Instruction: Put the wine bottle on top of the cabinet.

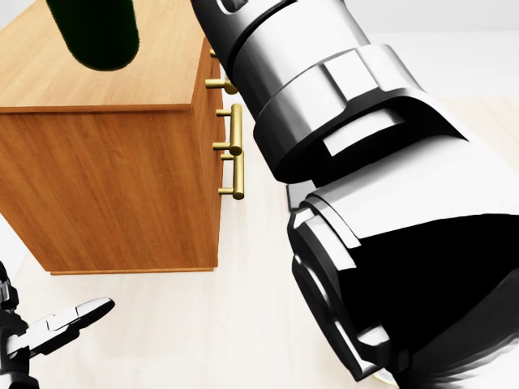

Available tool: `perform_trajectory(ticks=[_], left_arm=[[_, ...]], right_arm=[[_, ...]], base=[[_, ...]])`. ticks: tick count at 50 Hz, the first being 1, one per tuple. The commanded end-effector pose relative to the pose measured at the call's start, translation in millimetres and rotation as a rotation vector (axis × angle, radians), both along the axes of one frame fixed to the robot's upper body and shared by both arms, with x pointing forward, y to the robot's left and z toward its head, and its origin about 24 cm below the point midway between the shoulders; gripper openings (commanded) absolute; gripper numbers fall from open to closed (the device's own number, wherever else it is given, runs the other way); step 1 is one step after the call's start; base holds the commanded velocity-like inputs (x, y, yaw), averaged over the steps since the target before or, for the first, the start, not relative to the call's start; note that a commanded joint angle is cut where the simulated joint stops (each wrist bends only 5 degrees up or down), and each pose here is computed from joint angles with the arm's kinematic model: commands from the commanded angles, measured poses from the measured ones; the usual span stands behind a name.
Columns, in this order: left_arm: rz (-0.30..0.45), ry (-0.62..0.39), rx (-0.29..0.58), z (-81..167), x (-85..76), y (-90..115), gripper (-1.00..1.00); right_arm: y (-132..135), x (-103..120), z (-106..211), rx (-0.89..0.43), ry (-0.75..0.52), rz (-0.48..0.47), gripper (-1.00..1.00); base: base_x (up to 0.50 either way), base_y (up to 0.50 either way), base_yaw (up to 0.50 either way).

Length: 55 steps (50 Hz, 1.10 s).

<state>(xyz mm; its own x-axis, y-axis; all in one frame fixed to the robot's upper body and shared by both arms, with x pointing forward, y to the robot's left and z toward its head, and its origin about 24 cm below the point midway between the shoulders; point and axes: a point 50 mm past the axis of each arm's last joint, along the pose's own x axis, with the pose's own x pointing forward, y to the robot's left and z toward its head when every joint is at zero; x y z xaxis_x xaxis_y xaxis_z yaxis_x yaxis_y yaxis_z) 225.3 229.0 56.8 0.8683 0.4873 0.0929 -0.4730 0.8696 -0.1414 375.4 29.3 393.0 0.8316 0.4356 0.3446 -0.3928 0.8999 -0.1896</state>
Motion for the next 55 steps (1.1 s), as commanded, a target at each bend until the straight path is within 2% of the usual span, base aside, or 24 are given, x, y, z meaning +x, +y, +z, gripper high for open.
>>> perform_trajectory(ticks=[1, 55], left_arm=[[-0.001, 0.003, 0.000, -1, 1.3, 0, 1.00], [-0.002, 0.007, -0.002, -2, 1.3, 0, 1.00]], right_arm=[[-8, 3, 2, 0.047, 0.001, -0.032, -1.00], [-21, 11, -4, 0.000, -0.002, -0.102, -1.00]], base=[[0.00, 0.00, 0.00], [0.00, 0.00, 0.00]])
